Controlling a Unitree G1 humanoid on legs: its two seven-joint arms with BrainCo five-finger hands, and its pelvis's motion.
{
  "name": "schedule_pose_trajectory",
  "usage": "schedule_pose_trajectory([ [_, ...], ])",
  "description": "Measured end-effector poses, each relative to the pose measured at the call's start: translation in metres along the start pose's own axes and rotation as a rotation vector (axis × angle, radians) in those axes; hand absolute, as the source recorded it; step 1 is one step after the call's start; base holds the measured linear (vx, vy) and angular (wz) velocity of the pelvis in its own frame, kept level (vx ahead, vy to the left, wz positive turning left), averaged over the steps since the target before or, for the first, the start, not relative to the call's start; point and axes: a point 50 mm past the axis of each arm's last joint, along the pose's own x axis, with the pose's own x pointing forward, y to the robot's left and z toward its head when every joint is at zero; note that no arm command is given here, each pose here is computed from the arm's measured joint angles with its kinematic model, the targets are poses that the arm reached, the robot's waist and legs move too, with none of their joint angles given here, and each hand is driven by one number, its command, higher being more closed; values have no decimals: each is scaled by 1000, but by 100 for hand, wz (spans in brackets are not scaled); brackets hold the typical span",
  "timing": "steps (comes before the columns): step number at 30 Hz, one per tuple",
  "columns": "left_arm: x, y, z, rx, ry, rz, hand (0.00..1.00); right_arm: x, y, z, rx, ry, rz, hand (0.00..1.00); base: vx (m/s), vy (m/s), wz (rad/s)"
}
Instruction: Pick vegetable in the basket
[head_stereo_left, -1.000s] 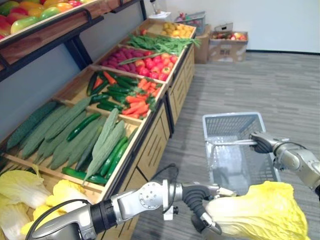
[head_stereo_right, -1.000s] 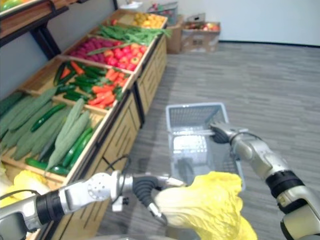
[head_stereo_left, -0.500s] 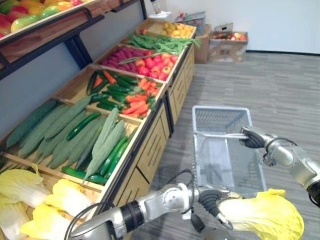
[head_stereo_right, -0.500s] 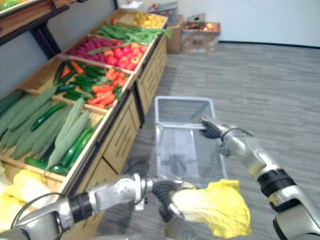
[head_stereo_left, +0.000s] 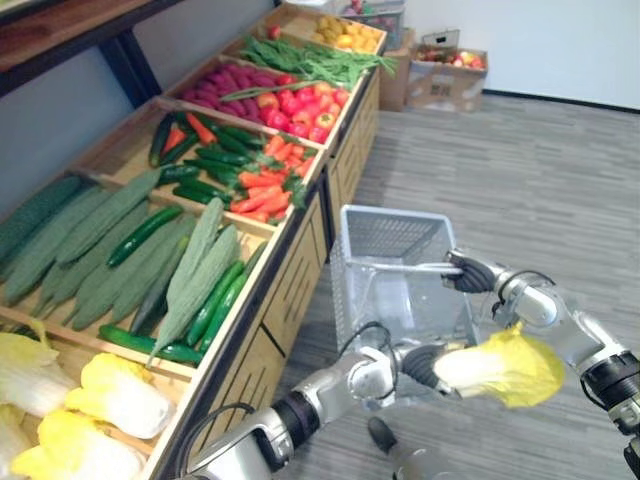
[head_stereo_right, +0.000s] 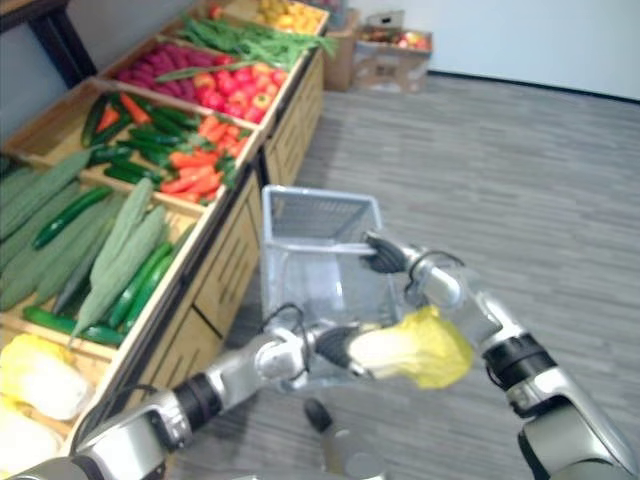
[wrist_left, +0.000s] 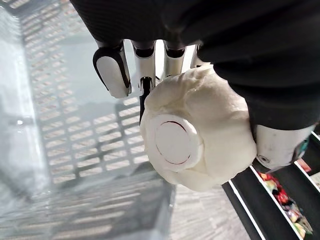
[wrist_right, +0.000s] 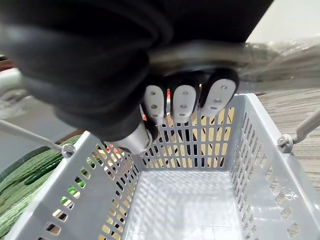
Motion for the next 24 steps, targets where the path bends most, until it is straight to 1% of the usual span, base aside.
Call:
schedule_pose_trajectory([
  [3,-2,4,-10,17,45,19,100,5,0,11,11,-50,30,100,-20,-14,-23],
  [5,-3,5,-19,59,86,14,100,6,2,20,27,-98,59,100,-64,-58,-7],
  [6,-4,6,-22,81,104,19,0,6,4,23,28,-111,74,100,-70,-65,0],
  [11,-8,11,-37,133,196,51,0,3,8,23,26,-115,132,100,-66,-59,3],
  [13,-7,13,-40,122,228,81,0,2,10,22,31,-114,140,100,-56,-54,7],
  [18,-4,14,-40,132,240,85,0,-6,21,19,58,-102,166,100,-41,-39,10],
  [20,-1,17,-38,134,231,93,0,-11,29,16,83,-91,191,100,-41,-32,21],
  [24,4,18,-31,117,211,109,0,-22,34,6,141,-54,189,100,-43,-21,15],
])
